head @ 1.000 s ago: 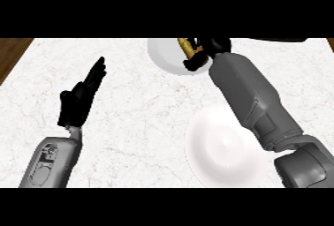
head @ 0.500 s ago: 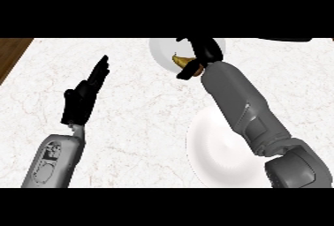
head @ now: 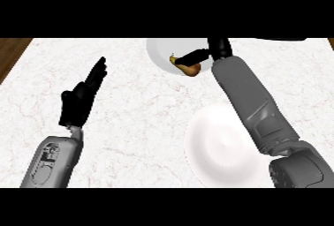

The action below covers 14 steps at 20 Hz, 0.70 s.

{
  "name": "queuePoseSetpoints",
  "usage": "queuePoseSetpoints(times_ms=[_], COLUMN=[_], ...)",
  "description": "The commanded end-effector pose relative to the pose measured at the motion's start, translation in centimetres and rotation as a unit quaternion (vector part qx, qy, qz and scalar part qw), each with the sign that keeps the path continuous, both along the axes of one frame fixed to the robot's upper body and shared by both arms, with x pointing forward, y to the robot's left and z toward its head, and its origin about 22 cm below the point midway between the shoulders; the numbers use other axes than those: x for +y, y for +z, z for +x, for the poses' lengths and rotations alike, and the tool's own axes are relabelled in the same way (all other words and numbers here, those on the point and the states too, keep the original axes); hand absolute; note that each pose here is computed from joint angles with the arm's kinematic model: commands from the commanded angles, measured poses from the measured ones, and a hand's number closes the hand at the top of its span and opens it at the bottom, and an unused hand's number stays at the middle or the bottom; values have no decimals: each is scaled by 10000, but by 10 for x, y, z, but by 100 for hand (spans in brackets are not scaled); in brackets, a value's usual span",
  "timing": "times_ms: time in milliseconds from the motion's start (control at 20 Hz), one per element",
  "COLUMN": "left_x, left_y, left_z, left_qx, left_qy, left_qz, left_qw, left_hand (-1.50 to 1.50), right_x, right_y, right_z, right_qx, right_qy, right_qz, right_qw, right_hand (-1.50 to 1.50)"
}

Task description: Pick the pear from the plate and place it in the plate

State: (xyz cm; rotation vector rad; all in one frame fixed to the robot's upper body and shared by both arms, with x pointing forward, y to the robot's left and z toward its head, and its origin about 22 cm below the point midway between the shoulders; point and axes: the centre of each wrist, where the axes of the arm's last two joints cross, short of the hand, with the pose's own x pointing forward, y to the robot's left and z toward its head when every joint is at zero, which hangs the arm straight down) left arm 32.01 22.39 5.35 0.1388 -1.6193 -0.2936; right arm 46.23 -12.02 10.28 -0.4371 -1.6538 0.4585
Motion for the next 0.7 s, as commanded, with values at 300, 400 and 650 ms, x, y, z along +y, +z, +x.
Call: queuePoseSetpoints(times_ms=[300, 400, 650], left_x=[7, 19, 18], left_y=[-3, -6, 1], left_z=[-5, -9, -2], left_qx=[115, 70, 50], left_qy=[149, 197, 180], left_qz=[-9, 42, 50], left_qw=[9998, 9998, 9998], left_hand=[0, 0, 0], right_x=[-111, -130, -186], right_y=[4, 7, 5], right_z=[4, 3, -8], right_qx=[-376, -285, -171], right_qy=[-985, -999, -765], right_qz=[1100, 1120, 1104], right_qw=[9883, 9883, 9908], right_hand=[-150, -150, -150])
